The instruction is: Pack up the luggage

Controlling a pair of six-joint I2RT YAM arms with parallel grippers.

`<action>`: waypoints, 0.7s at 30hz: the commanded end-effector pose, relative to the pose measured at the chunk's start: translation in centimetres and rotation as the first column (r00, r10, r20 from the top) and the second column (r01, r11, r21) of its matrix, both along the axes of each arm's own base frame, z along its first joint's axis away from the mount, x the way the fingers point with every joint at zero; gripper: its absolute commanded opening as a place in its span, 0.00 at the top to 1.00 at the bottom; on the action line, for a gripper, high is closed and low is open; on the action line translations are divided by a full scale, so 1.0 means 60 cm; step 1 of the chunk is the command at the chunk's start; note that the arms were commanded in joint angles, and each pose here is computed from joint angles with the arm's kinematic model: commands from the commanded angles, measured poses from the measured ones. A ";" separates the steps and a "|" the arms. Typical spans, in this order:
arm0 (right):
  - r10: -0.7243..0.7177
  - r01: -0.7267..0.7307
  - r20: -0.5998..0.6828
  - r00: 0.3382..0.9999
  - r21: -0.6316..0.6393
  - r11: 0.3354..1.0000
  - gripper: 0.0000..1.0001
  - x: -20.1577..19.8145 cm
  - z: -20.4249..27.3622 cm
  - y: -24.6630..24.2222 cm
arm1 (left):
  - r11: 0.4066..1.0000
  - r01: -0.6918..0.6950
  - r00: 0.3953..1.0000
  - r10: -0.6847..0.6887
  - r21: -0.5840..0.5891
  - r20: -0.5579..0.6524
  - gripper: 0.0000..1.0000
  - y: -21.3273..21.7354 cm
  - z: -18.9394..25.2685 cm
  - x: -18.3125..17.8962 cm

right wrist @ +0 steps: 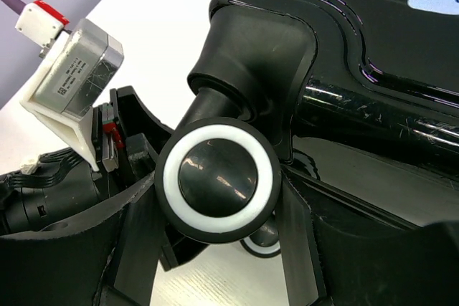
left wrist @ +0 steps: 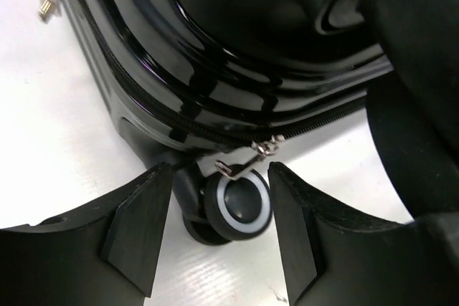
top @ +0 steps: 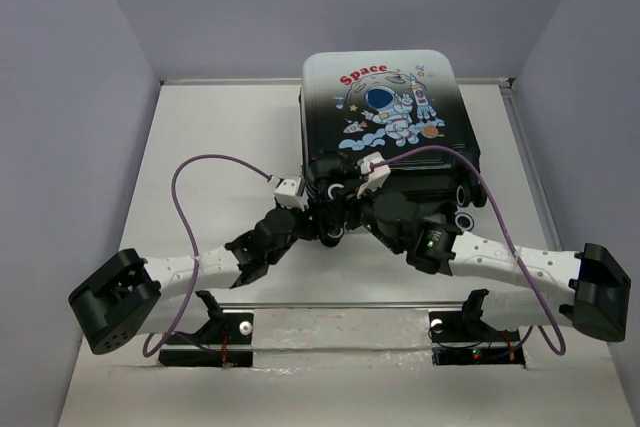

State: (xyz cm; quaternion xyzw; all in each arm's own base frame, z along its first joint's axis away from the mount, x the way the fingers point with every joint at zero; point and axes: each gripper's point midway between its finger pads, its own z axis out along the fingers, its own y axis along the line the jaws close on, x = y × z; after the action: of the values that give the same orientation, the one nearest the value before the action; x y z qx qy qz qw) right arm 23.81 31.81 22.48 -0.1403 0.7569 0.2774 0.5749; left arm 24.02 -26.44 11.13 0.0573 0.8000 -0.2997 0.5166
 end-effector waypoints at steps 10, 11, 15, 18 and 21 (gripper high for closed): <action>0.033 -0.039 0.028 0.999 0.223 0.974 0.93 0.002 0.082 0.028 | 0.944 -0.135 0.958 0.202 -0.302 0.205 0.43 -0.014 0.145 0.049; 0.038 -0.043 0.028 0.999 0.226 0.973 0.93 0.001 0.082 0.030 | 0.940 -0.123 0.957 0.197 -0.317 0.212 0.45 -0.019 0.153 0.048; 0.067 -0.070 0.023 0.998 0.229 0.971 0.93 -0.003 0.083 0.041 | 0.937 -0.074 0.958 0.162 -0.341 0.237 0.52 -0.042 0.173 0.040; 0.074 -0.077 0.021 0.997 0.234 0.969 0.93 -0.005 0.084 0.042 | 0.937 -0.062 0.958 0.152 -0.343 0.243 0.57 -0.052 0.178 0.037; 0.080 -0.081 0.015 0.997 0.241 0.967 0.93 -0.008 0.081 0.041 | 0.930 -0.068 0.959 0.161 -0.362 0.233 0.73 -0.052 0.176 0.038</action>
State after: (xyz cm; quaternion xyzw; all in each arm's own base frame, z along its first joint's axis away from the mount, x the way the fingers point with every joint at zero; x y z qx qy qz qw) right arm 23.67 32.59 22.50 -0.1350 0.7570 0.3088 0.5598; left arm 25.21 -27.67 12.64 0.0182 0.7629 -0.3000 0.5724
